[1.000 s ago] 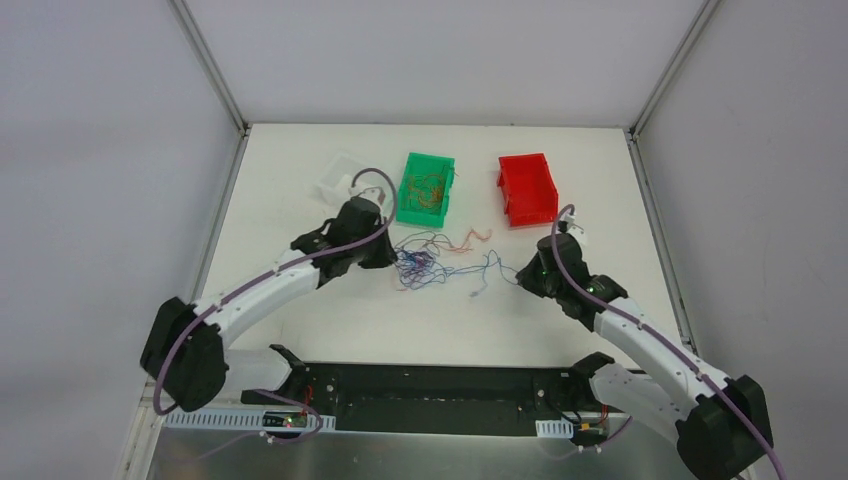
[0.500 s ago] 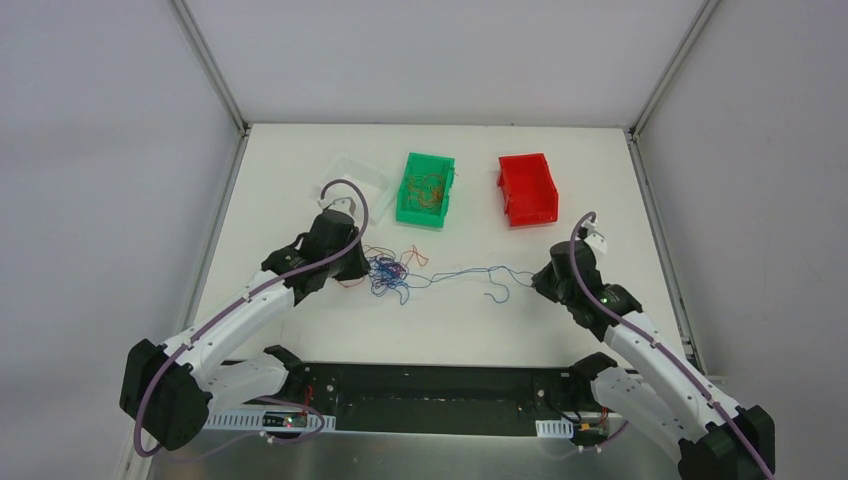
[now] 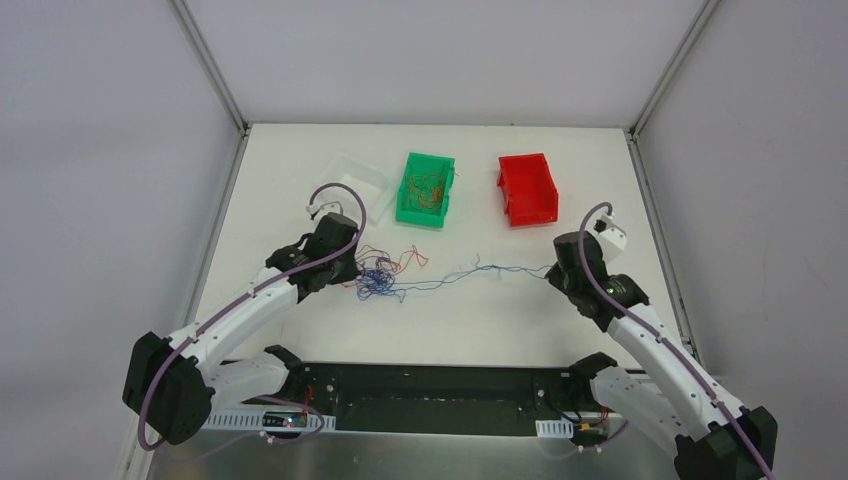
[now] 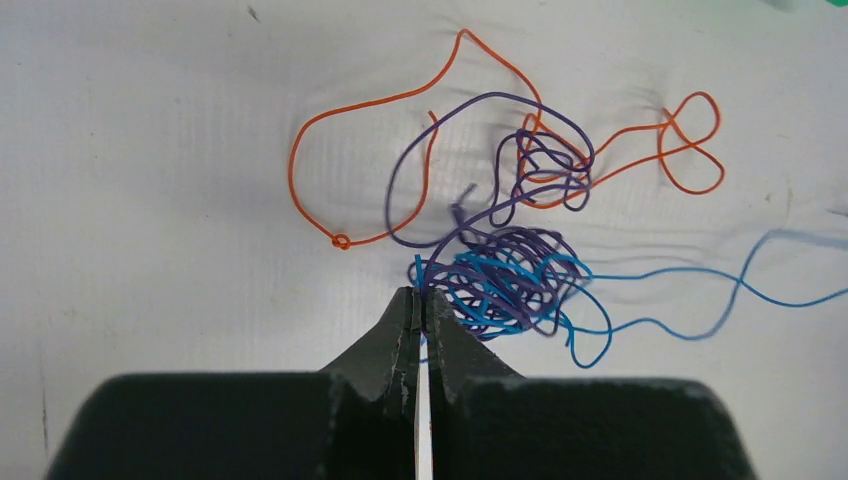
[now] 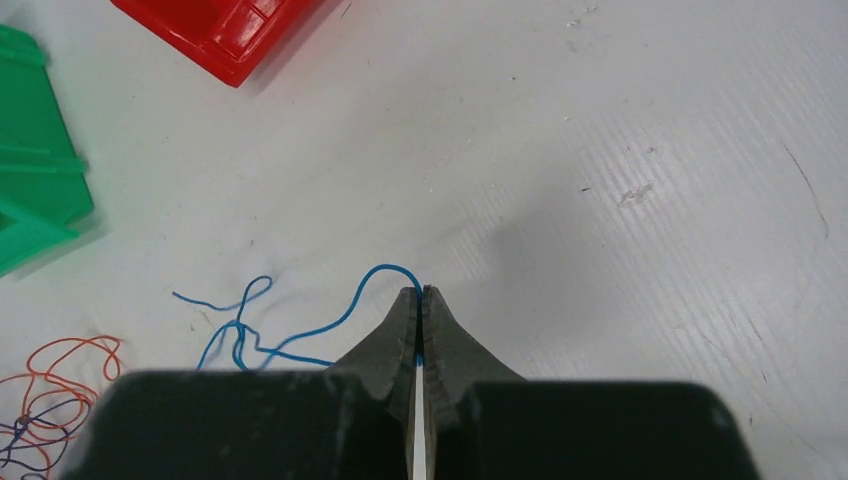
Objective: Untangle the cables
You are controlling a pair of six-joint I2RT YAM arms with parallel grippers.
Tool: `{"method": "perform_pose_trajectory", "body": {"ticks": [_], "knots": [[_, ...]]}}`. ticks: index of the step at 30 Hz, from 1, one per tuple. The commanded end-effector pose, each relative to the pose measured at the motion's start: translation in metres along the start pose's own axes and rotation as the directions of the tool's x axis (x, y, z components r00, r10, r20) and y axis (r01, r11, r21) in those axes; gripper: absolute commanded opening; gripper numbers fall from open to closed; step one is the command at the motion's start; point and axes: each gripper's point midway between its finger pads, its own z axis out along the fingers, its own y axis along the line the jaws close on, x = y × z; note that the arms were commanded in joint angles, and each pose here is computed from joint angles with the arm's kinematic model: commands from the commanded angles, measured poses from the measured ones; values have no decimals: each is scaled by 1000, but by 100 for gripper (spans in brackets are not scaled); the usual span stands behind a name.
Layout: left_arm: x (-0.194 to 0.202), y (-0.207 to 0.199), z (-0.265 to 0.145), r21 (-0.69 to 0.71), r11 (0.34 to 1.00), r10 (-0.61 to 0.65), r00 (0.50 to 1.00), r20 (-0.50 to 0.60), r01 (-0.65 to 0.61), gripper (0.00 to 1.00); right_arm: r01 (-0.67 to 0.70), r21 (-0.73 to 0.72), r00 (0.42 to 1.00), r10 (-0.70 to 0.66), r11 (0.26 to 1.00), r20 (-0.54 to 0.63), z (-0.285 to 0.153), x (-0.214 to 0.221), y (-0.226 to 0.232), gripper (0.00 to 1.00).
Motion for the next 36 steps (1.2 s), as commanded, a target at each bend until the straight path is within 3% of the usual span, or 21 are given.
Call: {"method": "perform_pose_trajectory", "body": {"ticks": [1,4,7,12,16,22,26,31,36], "knots": [[-3,15,7,-98,995,-18,1000,7,19,0,43,-52,998,-45,998,-32,-1,3,11,0],[-1,4,10,-46,999,8,1000,-15,-9,0,94,-207,987,-119,974,-112,-3,19,39,1],[0,-1,12,-12,1000,15,1000,-15,-16,0,106,-334,969,-174,936,-178,-7,32,65,14],[-5,-2,6,14,1000,15,1000,23,-15,0,122,-436,941,-244,891,-234,-12,49,102,75],[-4,-6,2,61,998,-10,999,39,8,0,201,-414,922,-314,888,-226,-16,67,129,94],[0,-7,3,93,995,-31,998,56,26,0,237,-363,907,-339,901,-250,-6,101,164,98],[-1,-9,3,102,994,-33,998,58,27,0,372,-313,872,-445,874,-205,0,121,185,98],[-1,-12,2,114,993,-36,998,55,30,0,589,-98,788,-597,802,-153,16,125,182,99],[-5,-10,-1,113,993,-34,996,78,25,0,608,-73,770,-610,790,-185,27,140,171,99]]}}
